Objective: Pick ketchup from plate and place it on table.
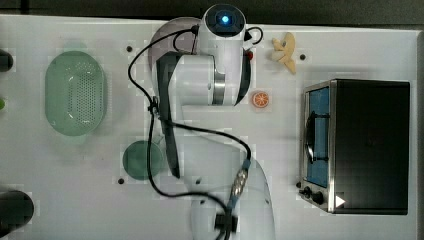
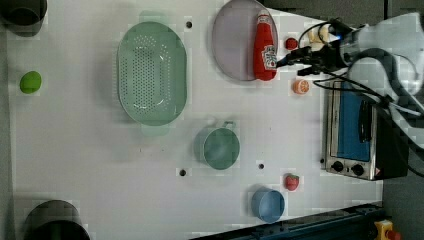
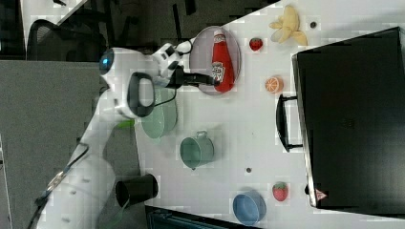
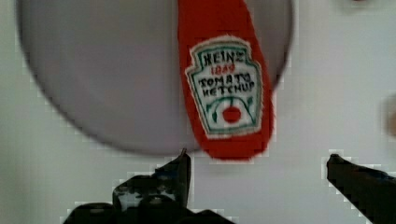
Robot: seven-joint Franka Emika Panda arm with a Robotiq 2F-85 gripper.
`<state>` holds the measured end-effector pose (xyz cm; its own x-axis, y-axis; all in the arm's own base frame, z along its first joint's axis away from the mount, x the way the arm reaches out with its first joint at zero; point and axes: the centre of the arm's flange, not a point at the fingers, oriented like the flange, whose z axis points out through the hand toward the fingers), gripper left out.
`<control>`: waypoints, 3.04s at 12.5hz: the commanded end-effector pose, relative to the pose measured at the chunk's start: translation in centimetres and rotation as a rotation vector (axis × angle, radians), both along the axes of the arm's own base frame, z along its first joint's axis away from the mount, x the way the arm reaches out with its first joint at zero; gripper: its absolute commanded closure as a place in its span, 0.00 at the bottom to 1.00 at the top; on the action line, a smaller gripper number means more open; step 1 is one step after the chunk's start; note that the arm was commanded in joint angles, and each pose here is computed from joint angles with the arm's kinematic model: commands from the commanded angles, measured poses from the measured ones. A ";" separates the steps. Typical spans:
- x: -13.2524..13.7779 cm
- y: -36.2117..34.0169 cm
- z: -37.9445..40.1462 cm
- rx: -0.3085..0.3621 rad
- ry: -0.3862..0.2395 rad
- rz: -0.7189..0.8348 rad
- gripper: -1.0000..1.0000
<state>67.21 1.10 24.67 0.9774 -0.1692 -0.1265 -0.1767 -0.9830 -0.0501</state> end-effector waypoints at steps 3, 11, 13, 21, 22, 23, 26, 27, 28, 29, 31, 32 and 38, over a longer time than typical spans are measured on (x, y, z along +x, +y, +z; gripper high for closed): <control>2.7 2.3 -2.8 0.015 -0.117 0.124 0.00; 3.5 2.5 -8.7 -0.009 -0.202 0.144 0.00; 3.7 2.6 -8.6 -0.007 -0.211 0.143 0.16; 5.1 1.8 -0.3 0.002 -0.304 0.068 0.42; 5.0 1.3 2.2 0.008 -0.306 0.042 0.42; 4.6 0.8 4.7 0.010 -0.289 0.032 0.42; 2.1 -1.1 12.6 -0.001 -0.197 0.020 0.42; 0.8 -1.9 14.9 -0.008 -0.161 0.014 0.42; -0.7 -2.6 16.7 -0.015 -0.119 0.001 0.42; -2.3 -3.3 17.9 -0.023 -0.078 -0.028 0.42; -5.4 -4.4 18.5 -0.039 -0.027 -0.107 0.42; -6.8 -4.6 18.1 -0.045 -0.011 -0.135 0.42; -13.9 -5.1 9.9 -0.059 -0.049 -0.183 0.42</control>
<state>54.58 -3.44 39.61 0.9569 -0.2889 0.0288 -0.2880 -0.9571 -0.0307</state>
